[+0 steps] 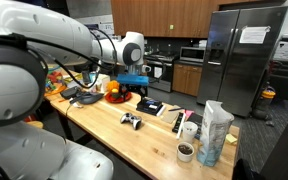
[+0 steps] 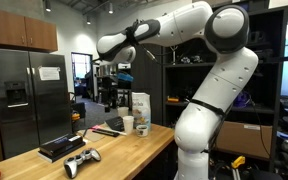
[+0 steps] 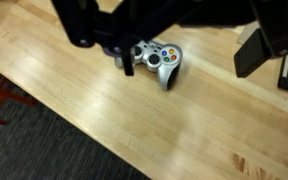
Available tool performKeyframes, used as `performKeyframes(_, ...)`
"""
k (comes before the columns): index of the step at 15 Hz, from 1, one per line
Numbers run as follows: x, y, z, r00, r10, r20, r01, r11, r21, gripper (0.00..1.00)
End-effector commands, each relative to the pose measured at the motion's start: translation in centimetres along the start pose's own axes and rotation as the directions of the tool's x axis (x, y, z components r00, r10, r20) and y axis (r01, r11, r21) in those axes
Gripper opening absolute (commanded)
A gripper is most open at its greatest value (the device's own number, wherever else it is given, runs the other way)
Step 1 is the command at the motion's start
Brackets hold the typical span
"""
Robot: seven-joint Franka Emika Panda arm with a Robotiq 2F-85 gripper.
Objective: Put the console on top of the black box.
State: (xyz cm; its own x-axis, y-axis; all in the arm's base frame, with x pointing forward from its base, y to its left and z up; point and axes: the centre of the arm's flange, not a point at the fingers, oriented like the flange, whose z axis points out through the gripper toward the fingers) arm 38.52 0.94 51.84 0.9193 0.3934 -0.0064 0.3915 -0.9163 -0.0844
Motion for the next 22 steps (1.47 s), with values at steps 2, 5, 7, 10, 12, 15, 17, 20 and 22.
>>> performKeyframes(2, 4.4, -0.3, 0.5, 0.969, -0.239, -0.06, 0.234, 0.969, -0.082, 1.0)
performKeyframes(5, 6.6, -0.5, 1.5, 0.916, -0.397, -0.065, 0.387, 0.914, -0.125, 1.0)
performKeyframes(7, 7.8, -0.3, 2.5, 0.867, -0.496, -0.049, 0.486, 0.862, -0.142, 1.0)
performKeyframes(10, 9.5, 0.4, 4.4, 0.772, -0.634, -0.039, 0.625, 0.769, -0.137, 1.0)
performKeyframes(12, 10.6, 0.8, 5.6, 0.73, -0.682, -0.051, 0.671, 0.728, -0.138, 1.0)
performKeyframes(15, 12.3, 0.8, 7.7, 0.672, -0.738, -0.068, 0.729, 0.675, -0.115, 1.0)
performKeyframes(17, 13.1, 0.6, 9.3, 0.651, -0.755, -0.078, 0.75, 0.656, -0.085, 1.0)
performKeyframes(20, 14.0, -0.1, 11.3, 0.656, -0.751, -0.075, 0.751, 0.66, -0.031, 1.0)
performKeyframes(22, 13.9, -0.6, 12.5, 0.662, -0.748, -0.058, 0.748, 0.663, -0.013, 1.0)
